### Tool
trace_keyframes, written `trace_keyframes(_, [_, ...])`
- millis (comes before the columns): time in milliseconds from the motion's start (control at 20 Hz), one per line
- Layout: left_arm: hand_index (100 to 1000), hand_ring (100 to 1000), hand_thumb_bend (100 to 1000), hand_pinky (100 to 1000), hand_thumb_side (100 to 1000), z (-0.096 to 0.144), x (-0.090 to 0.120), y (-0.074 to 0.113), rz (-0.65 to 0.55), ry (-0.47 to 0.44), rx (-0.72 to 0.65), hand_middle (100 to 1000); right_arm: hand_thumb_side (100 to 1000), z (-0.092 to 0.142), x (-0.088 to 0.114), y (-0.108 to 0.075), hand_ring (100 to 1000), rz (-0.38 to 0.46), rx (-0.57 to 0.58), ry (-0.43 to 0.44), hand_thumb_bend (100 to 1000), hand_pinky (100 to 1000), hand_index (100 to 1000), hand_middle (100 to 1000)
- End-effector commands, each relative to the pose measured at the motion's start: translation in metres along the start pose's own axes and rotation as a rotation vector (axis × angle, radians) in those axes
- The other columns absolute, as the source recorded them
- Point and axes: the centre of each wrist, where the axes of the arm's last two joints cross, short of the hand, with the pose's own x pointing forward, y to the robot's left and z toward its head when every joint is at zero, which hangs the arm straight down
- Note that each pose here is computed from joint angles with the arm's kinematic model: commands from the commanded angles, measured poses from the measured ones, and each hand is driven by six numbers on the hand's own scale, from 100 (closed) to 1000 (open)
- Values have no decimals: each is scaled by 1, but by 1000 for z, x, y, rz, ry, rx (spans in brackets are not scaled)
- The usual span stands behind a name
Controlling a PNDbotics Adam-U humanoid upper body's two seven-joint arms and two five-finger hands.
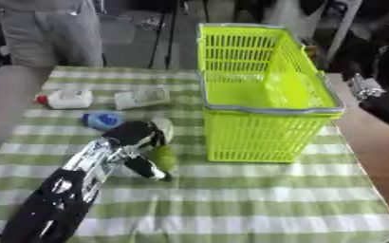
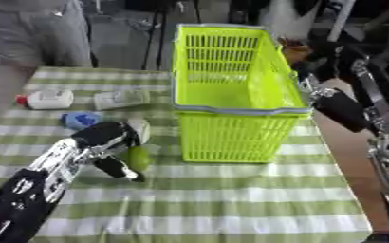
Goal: Pick up objects on the table and place them in the box.
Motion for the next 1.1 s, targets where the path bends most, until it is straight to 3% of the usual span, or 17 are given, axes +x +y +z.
trace_keyframes(50, [713,650,870,710,469,-4,1,8,-32,0,25,521,582,-5,5,-5,573,6,-7,-24,279,615,857,692])
trace_keyframes(300, [698,634,820,705,368,-6,-1,0,-50,16,14,486,584,-5,5,-5,573,6,-8,-24,278,615,857,692])
trace_keyframes(350, [695,622,774,702,288,-6,-2,0,-53,18,11,466,584,-5,5,-5,573,6,-8,-24,278,616,857,692])
trace_keyframes(400, [695,622,774,702,288,-6,-2,-1,-58,21,5,466,584,-5,5,-5,573,6,-8,-24,278,616,857,692])
trace_keyframes(450, [691,615,723,699,221,-6,-3,-2,-59,25,0,454,584,-5,5,-5,573,5,-8,-24,277,615,856,692])
trace_keyframes(700, [661,594,672,684,188,-6,-6,-6,-65,47,-13,407,584,-5,5,-5,573,5,-7,-23,277,615,856,692])
trace_keyframes(850, [563,546,495,650,151,-5,-8,-8,-46,64,-5,290,585,-5,5,-5,573,6,-9,-23,277,615,856,692])
trace_keyframes(1000, [551,540,458,647,129,-2,-9,-5,-25,67,0,279,585,-5,5,-5,573,7,-9,-22,277,615,856,692])
trace_keyframes(1050, [552,536,366,647,100,-1,-10,-3,-24,67,-2,264,585,-5,4,-5,573,7,-10,-21,277,616,856,692])
trace_keyframes(1100, [555,538,347,647,100,3,-14,3,-33,57,-17,263,585,-5,4,-6,573,8,-9,-19,277,615,856,692])
